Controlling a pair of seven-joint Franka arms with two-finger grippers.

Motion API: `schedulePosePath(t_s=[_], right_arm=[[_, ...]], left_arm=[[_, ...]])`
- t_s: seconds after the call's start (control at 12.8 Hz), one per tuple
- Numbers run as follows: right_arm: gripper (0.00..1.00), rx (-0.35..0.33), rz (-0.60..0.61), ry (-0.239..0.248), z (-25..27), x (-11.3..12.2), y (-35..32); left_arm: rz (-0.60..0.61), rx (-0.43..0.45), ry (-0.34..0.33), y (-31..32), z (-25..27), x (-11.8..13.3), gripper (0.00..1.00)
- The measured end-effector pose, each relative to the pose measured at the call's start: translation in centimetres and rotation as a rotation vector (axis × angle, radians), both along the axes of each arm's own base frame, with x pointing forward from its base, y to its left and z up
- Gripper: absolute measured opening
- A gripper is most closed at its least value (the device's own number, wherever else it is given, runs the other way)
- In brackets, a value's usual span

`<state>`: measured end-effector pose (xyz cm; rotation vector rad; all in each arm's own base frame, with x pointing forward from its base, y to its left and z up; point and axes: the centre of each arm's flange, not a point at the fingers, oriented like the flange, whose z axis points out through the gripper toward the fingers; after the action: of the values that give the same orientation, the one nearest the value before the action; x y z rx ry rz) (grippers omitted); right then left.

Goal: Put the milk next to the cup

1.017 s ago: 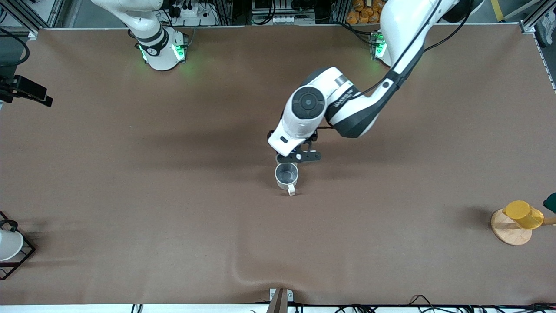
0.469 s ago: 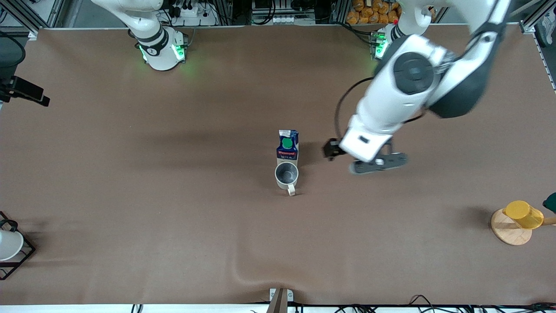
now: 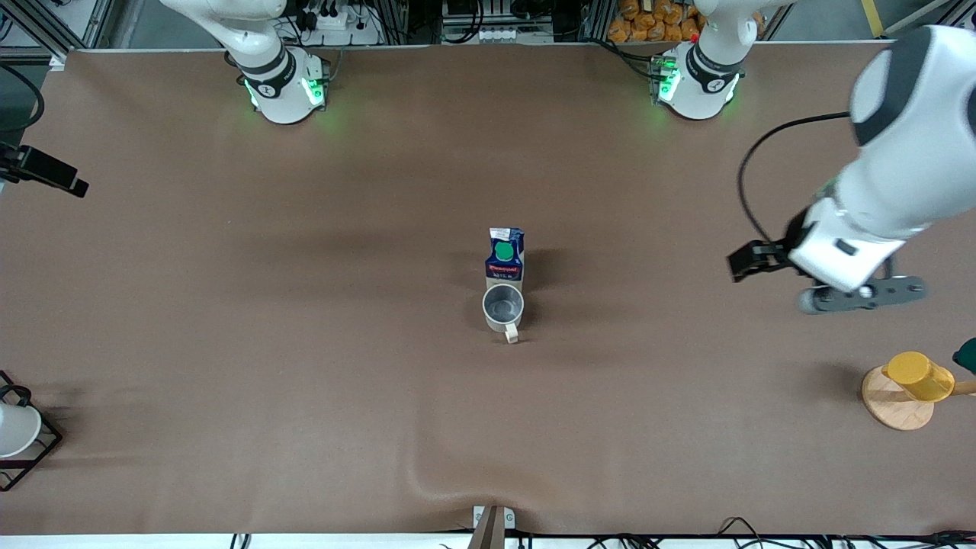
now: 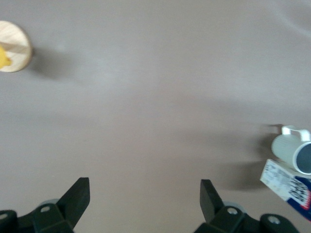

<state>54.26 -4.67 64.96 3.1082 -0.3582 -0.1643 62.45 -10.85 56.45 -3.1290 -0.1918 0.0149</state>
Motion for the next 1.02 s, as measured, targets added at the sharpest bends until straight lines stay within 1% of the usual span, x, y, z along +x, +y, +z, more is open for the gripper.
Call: schedulePosePath(t_s=[0.31,0.55,0.63,0.78,1.02], right_arm=[[1.00,-0.019,0.034,-0.004,0.0,0.2,1.2],[1.00,-0.021,0.084,-0.015,0.0,0.3,1.3],[1.00,-0.020,0.094,-0.018,0.1,0.3,0.8],[1.00,-0.020,0.097,-0.019,0.0,0.3,0.3],[1.00,-0.019,0.099,-0.011,-0.3,0.4,0.3]], left_arm=[[-0.077,0.019,-0.023,6.3,2.0,-0.4,1.00],[-0.135,0.046,-0.018,7.5,2.6,-1.4,1.00],[-0.158,0.048,-0.012,8.1,2.7,-1.9,1.00],[-0.192,-0.006,0.001,9.4,3.0,-3.5,1.00],[-0.229,-0.009,0.008,11.9,3.4,-5.6,1.00]])
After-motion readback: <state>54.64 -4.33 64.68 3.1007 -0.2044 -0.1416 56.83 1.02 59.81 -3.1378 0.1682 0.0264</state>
